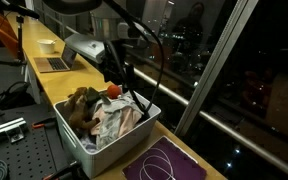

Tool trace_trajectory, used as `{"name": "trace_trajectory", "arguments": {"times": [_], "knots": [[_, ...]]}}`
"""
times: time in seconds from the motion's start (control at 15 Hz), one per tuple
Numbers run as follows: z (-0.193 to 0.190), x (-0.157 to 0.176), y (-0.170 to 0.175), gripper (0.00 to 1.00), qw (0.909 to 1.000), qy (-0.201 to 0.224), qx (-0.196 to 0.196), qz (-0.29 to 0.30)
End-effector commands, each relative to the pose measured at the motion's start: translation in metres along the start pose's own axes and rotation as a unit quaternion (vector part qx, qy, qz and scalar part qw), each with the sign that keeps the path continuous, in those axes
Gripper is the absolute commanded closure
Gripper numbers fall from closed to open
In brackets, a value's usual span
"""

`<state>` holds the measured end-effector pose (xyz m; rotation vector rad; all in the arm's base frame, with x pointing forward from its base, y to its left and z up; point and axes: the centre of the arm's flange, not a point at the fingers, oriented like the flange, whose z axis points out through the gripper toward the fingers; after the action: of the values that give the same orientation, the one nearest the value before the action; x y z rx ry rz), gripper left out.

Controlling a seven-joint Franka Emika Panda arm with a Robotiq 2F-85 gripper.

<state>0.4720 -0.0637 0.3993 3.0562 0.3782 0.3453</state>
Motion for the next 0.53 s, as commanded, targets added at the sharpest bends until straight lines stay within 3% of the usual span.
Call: {"name": "trace_trajectory", "arguments": {"times": [0.0, 0.47], "knots": [[0.031, 0.034, -0.007, 0.0, 0.9997, 0.018, 0.01, -0.015], [0.097, 0.076, -0.02, 0.0, 0.9981, 0.027, 0.056, -0.006]]}}
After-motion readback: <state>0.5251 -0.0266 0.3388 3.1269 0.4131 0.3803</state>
